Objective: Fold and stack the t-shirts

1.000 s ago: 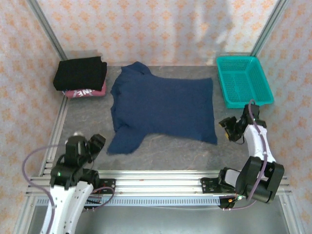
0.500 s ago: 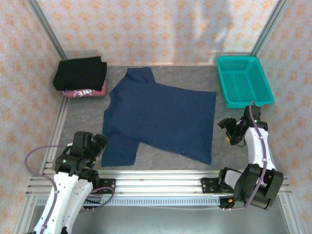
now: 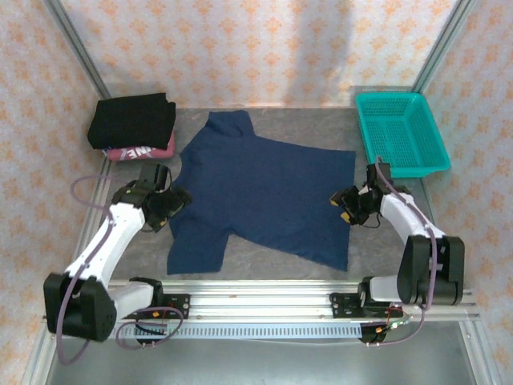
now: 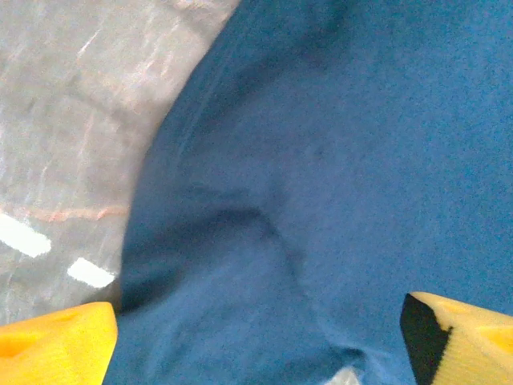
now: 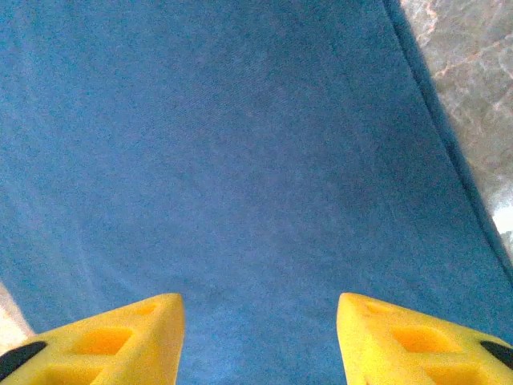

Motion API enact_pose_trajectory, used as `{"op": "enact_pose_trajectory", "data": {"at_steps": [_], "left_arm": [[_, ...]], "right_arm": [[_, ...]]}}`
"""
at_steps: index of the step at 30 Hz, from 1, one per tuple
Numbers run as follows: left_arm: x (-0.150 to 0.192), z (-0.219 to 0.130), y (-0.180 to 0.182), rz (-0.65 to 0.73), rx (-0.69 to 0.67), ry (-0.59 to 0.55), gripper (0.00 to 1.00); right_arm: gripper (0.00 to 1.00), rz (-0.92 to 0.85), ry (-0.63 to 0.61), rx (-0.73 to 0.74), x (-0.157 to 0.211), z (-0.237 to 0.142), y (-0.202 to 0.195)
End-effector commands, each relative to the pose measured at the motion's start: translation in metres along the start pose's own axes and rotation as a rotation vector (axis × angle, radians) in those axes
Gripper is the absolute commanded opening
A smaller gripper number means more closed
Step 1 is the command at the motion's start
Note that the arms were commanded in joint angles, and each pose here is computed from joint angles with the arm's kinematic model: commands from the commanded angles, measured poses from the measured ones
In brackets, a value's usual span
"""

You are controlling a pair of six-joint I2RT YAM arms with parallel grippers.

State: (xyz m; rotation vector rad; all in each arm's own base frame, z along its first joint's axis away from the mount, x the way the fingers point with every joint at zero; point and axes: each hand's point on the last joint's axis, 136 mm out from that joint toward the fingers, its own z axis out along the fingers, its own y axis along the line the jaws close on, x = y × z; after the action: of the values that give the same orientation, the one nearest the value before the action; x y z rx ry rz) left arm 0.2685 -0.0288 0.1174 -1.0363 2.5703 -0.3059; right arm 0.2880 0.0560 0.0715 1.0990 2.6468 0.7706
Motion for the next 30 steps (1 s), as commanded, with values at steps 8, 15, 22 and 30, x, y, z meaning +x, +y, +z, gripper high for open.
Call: {"op": "enact_pose_trajectory", "data": {"at_steps": [8,15,22,30], "left_arm": [[-0.029,0.051,-0.066,0.056,0.085,0.050,0.13],[-0.035,0.103,-0.059,0.049,-0.065,0.055,0.10],[-0.052,0.137,-0.059,0.020,-0.159,0.035,0.08],[-0.072,0.170,-0.076,0.051,-0.204,0.042,0.07]], "right_arm": [[0.18,0.064,-0.091,0.022,-0.043,0.037,0.004],[0.12,0.086,-0.119,0.177,-0.069,0.060,-0.015],[0.10,0.074,-0.194,0.355,-0.112,0.067,-0.022],[0.20,0.029,-0.197,0.320,-0.140,0.072,0.008]]}}
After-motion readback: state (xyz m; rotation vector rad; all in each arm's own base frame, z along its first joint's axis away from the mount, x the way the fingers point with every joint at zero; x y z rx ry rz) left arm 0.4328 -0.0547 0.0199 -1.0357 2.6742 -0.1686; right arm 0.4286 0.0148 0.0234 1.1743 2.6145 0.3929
